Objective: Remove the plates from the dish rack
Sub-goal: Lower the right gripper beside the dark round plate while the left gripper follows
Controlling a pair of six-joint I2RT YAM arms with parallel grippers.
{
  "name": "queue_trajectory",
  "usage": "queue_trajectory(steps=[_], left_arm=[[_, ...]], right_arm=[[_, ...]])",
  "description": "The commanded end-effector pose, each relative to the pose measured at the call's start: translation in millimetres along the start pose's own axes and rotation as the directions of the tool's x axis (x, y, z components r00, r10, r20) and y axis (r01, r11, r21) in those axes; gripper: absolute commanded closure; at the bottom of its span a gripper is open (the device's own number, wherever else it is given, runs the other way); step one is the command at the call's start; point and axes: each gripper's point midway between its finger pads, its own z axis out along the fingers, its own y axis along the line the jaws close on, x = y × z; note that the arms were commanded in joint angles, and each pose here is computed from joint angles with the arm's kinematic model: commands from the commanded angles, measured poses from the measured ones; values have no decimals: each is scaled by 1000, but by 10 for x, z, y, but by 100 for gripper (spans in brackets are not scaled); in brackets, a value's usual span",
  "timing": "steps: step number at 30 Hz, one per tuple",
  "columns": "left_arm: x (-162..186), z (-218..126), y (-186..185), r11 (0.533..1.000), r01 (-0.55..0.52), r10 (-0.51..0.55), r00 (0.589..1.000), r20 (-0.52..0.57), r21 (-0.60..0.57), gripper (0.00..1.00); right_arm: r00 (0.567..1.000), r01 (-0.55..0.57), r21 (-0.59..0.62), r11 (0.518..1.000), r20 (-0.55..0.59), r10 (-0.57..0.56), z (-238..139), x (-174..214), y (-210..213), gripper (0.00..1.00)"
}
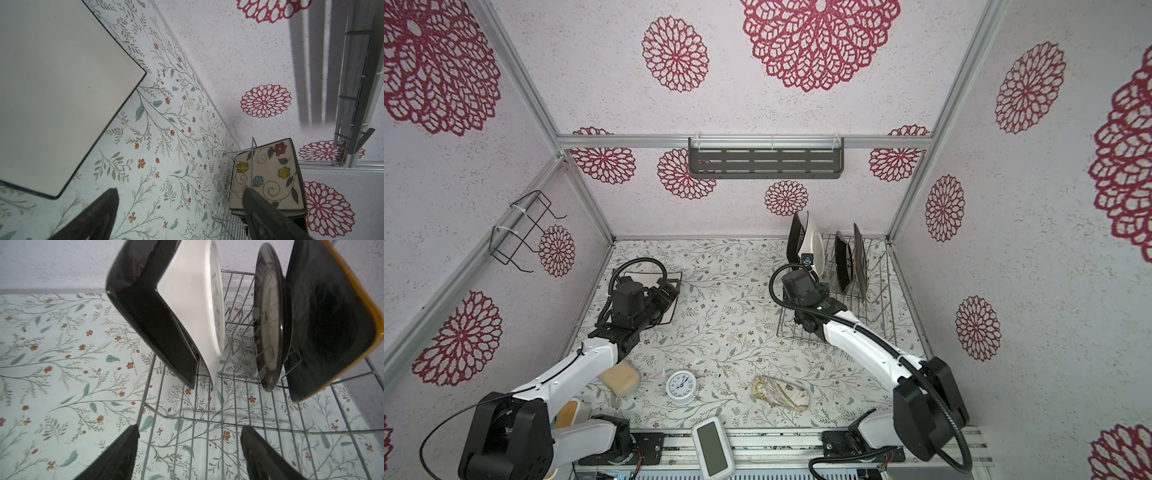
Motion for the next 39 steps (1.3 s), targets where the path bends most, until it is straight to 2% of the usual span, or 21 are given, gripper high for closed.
queue_trajectory(steps=[1,17,28,39], left_arm=[[9,38,-178,998,-19,20,1000,-12,68,3],[75,147,-374,992,-21,29,998,-63,127,3],[57,173,-481,989,-14,26,997,-75,150,3],[10,90,-512,989,-17,25,998,-58,148,3]], right_arm=[[999,14,107,994,49,-19,-6,-194,-154,24],[991,100,249,963,57,-118,404,-254,-186,33],[993,72,230,971,79,-92,696,-276,-242,39],[985,118,310,943,83,-151,966,-281,-312,45]])
